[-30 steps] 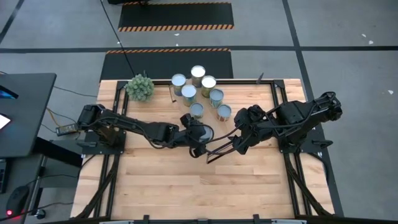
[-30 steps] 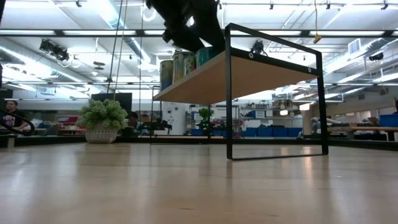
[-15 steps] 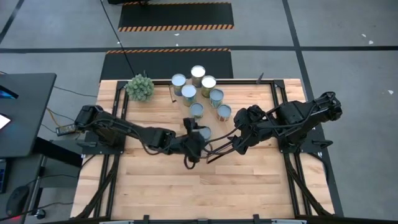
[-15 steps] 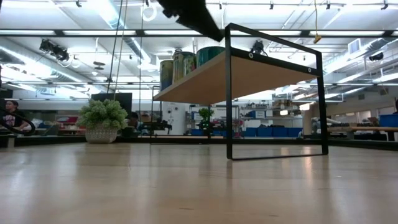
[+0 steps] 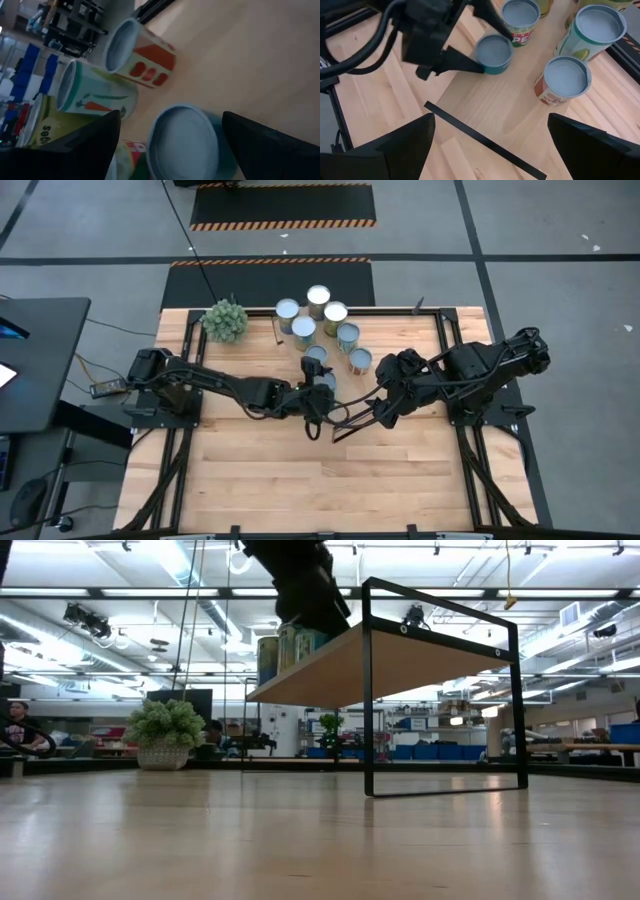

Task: Pick and place cans onto a shelf
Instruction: Return to Home Position

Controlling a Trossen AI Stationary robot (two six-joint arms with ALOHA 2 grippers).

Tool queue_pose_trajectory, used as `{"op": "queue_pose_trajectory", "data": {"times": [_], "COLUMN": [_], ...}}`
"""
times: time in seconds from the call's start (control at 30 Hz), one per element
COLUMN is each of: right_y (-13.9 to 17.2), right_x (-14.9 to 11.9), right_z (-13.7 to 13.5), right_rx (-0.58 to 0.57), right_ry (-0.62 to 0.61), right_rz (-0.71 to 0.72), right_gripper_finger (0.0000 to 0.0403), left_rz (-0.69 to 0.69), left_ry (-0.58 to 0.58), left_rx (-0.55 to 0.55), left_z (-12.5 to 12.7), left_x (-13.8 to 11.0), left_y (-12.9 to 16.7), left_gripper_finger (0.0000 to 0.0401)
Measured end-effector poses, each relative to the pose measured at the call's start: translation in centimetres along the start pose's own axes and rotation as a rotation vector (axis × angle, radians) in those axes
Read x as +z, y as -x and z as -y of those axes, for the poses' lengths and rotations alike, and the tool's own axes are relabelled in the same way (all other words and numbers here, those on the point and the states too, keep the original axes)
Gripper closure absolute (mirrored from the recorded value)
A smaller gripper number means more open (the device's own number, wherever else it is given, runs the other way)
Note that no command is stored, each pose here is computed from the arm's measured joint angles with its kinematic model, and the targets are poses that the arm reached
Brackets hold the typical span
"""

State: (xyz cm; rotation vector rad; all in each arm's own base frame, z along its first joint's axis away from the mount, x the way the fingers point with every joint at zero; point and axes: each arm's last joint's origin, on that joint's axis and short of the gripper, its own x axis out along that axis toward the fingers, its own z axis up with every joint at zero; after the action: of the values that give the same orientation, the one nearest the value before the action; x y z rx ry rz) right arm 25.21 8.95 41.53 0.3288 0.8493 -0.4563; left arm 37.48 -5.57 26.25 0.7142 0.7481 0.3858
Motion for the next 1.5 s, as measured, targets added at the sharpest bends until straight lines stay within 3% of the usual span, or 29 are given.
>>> {"op": "queue_pose_trajectory", "data": {"times": [0.27, 0.47, 0.63, 0.9, 1.1, 1.5], "right_y": [0.0, 0.1, -0.3, 1.2, 2.3, 3.0], "right_x": [0.0, -0.1, -1.0, -2.4, -3.3, -5.8], "right_z": [0.0, -0.2, -0.2, 2.3, 4.4, 8.4], "right_rx": [-0.001, -0.004, -0.053, -0.059, 0.01, 0.109], "right_ry": [0.001, 0.009, 0.024, -0.094, -0.171, -0.273], "right_rz": [0.001, 0.013, 0.039, 0.122, 0.222, 0.407], "right_gripper_finger": [0.0008, 0.0008, 0.0008, 0.002, 0.0031, 0.0055], "left_rz": [0.042, 0.135, 0.133, 0.001, 0.028, 0.139], "left_ry": [0.084, 0.264, 0.343, 0.366, 0.405, 0.637], "left_rx": [0.008, -0.036, -0.044, -0.026, -0.043, -0.114], "left_z": [-0.7, -2.2, -4.1, -5.2, -4.5, -5.8], "left_x": [0.3, 1.0, 0.5, -1.8, -4.1, -10.6], "left_y": [-0.4, 1.8, 3.9, 7.5, 9.7, 13.8], "left_gripper_finger": [0.0052, 0.0074, 0.0104, 0.0157, 0.0201, 0.0272]}}
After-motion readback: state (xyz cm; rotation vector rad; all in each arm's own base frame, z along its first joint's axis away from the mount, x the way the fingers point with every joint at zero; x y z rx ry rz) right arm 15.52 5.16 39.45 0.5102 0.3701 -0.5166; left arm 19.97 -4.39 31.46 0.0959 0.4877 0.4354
